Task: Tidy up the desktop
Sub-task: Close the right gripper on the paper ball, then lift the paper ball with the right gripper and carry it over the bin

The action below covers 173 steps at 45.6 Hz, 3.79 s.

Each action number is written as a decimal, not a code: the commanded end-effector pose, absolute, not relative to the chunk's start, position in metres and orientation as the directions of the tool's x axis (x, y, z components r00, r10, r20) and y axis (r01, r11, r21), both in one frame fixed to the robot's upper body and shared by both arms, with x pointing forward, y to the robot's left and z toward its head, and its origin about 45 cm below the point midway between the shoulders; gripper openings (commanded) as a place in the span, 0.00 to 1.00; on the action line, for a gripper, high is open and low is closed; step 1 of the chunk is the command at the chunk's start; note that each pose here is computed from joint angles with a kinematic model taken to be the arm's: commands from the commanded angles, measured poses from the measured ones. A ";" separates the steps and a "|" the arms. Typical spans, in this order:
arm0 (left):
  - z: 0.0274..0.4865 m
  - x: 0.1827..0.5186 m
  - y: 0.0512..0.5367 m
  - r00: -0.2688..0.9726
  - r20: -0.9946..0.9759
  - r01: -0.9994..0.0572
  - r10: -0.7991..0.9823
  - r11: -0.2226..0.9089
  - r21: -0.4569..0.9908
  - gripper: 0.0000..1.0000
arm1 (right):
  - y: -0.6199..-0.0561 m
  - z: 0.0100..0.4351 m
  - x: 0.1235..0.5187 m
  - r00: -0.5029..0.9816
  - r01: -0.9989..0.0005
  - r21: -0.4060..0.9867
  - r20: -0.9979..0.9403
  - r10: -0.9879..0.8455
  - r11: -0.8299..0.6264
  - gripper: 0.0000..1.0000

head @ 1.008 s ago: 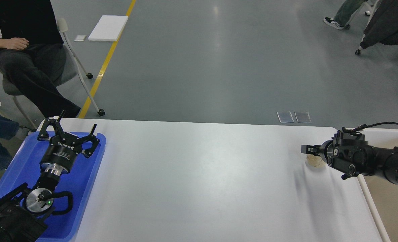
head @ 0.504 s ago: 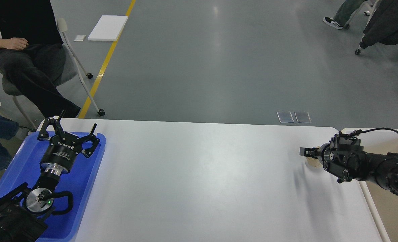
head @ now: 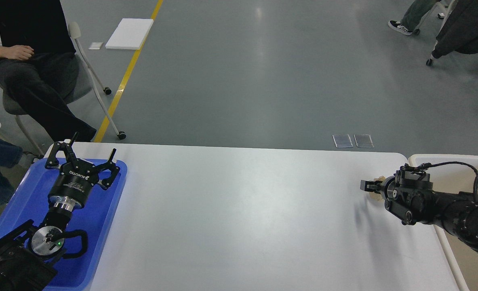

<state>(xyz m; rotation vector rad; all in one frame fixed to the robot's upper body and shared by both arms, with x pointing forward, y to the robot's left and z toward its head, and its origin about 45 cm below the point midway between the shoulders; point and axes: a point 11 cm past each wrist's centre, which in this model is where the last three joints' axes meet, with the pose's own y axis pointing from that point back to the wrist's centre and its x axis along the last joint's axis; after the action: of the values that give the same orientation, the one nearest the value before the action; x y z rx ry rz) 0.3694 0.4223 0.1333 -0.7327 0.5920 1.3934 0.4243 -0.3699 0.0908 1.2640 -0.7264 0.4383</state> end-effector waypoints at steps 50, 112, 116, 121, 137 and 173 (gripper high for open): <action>0.133 0.369 0.422 0.099 -0.751 -0.994 0.653 0.026 -0.109 0.99 | -0.353 0.070 0.419 0.689 -0.679 0.682 0.720 -0.086 0.271 0.55; 0.133 0.369 0.422 0.101 -0.751 -0.994 0.653 0.030 -0.108 0.99 | -0.332 0.143 0.427 0.764 -0.631 0.768 0.640 -0.085 0.112 0.00; 0.133 0.369 0.421 0.101 -0.752 -0.994 0.652 0.030 -0.108 0.99 | -0.330 0.162 0.426 0.770 -0.630 0.771 0.636 -0.054 0.097 0.00; 0.133 0.369 0.422 0.101 -0.751 -0.994 0.653 0.030 -0.108 0.99 | -0.336 0.181 0.424 0.772 -0.628 0.773 0.633 -0.056 0.090 0.00; 0.133 0.369 0.421 0.101 -0.752 -0.994 0.652 0.030 -0.108 0.99 | -0.345 0.232 0.426 0.755 -0.652 0.751 0.656 -0.006 0.104 0.00; 0.133 0.369 0.422 0.101 -0.751 -0.994 0.653 0.030 -0.108 0.99 | -0.308 0.403 0.369 0.904 -0.416 0.909 0.417 0.098 -0.026 0.00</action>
<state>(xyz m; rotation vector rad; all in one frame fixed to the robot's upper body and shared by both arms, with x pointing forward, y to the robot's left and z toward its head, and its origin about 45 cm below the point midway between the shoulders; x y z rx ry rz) 0.3694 0.4218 0.1331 -0.7307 0.5941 1.3911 0.3932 -0.3197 0.3455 1.5051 -0.3978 0.4628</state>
